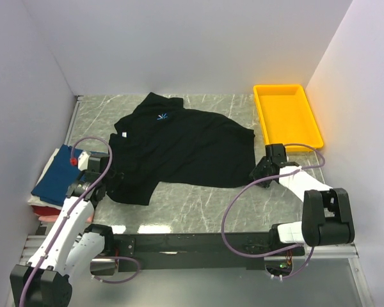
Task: Fold and stack the t-shirts
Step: Flatten the tshirt out
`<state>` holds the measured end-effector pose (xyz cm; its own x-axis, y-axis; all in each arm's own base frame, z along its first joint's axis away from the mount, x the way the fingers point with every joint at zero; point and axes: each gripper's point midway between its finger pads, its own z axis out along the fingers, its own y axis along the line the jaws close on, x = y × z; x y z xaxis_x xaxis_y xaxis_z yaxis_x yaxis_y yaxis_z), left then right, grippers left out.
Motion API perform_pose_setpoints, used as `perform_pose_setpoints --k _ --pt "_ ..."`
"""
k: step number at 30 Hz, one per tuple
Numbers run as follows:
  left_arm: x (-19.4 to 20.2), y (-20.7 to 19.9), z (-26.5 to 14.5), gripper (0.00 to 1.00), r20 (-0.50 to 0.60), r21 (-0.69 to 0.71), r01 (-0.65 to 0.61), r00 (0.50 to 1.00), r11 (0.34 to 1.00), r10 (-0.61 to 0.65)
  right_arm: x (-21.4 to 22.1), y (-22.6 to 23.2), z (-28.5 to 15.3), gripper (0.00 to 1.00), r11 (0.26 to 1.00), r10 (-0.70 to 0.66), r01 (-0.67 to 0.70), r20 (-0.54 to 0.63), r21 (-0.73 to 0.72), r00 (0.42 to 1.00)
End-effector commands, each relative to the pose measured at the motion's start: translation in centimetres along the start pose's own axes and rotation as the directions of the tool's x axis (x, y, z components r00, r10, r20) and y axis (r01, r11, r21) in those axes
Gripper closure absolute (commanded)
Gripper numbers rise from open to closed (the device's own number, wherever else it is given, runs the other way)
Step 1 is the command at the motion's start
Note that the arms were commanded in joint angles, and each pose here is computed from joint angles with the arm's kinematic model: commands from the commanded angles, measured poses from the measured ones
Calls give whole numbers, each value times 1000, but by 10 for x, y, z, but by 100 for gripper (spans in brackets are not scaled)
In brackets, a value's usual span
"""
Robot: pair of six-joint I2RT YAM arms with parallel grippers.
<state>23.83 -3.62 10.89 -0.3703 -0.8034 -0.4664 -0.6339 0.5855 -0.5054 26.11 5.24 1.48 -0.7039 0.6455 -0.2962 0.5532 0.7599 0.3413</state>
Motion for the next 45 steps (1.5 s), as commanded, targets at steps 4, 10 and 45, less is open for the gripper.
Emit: perform_pose_setpoints --k 4,10,45 --pt "-8 -23 -3 100 8 81 -28 1000 996 27 5 3 12 79 999 -47 47 -39 -3 998" --pt "-42 -57 -31 100 91 147 -63 995 987 50 -18 36 -7 100 991 -90 89 0 -100 996" --pt "-260 -275 -345 100 615 668 -327 749 669 -248 -195 204 -422 100 701 145 397 663 -593 735"
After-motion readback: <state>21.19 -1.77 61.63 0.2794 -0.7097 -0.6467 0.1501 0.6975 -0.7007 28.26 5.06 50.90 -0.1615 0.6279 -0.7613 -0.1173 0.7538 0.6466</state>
